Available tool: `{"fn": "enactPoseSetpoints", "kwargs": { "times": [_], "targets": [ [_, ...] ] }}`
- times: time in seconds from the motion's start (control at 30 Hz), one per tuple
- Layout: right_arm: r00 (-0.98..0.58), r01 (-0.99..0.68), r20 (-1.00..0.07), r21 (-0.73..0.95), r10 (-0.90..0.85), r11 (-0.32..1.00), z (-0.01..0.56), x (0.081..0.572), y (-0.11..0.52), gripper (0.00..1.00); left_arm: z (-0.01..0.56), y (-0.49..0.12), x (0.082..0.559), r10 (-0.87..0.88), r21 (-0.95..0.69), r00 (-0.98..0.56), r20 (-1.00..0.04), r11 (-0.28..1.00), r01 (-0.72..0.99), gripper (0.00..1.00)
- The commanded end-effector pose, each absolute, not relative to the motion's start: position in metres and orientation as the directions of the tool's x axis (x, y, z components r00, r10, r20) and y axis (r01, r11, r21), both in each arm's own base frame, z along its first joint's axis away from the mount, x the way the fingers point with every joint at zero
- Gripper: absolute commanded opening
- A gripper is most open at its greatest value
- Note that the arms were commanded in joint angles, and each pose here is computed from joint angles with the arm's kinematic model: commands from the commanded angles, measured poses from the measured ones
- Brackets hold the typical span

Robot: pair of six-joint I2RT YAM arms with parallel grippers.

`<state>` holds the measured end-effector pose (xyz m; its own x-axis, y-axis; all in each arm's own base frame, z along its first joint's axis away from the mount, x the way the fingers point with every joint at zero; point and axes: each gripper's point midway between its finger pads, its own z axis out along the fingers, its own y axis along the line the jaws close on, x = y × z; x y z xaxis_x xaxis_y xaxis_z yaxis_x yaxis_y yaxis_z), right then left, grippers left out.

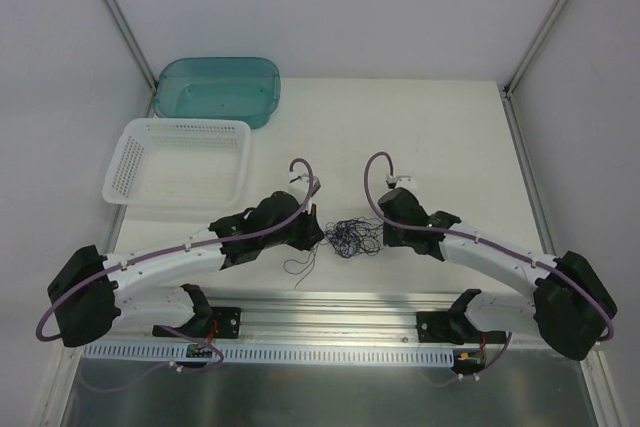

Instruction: Untangle the cables

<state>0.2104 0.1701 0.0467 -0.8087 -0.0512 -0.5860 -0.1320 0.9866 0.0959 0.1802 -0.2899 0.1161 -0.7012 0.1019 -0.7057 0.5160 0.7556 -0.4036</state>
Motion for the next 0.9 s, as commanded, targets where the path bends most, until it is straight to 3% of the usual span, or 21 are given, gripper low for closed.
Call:
{"fn": "enactPoseSetpoints", "kwargs": {
  "times": [0.0,0.17,0.43,0.87],
  "targets": [
    [-0.778,-0.024,-0.628,0.044,0.009,0.999,0.063,0.222,0.132,0.01,0.13,-0.266,0.192,0.007,-0.398,-0.676,-0.737,0.804,0.442,0.0],
    [-0.765,0.07,-0.638,0.049,0.085,0.996,0.074,0.227,0.095,0.01,0.139,-0.249,0.194,-0.022,-0.38,-0.654,-0.756,0.828,0.412,0.0],
    [-0.699,0.205,-0.666,0.164,0.262,0.965,0.108,0.228,0.048,0.01,0.111,-0.198,0.203,-0.136,-0.354,-0.704,-0.697,0.919,0.173,0.0],
    [-0.426,0.0,-0.853,0.334,0.302,0.943,0.312,0.228,0.052,0.01,0.054,-0.181,0.212,-0.216,-0.277,-0.802,-0.557,0.958,-0.066,0.0]
  ]
}}
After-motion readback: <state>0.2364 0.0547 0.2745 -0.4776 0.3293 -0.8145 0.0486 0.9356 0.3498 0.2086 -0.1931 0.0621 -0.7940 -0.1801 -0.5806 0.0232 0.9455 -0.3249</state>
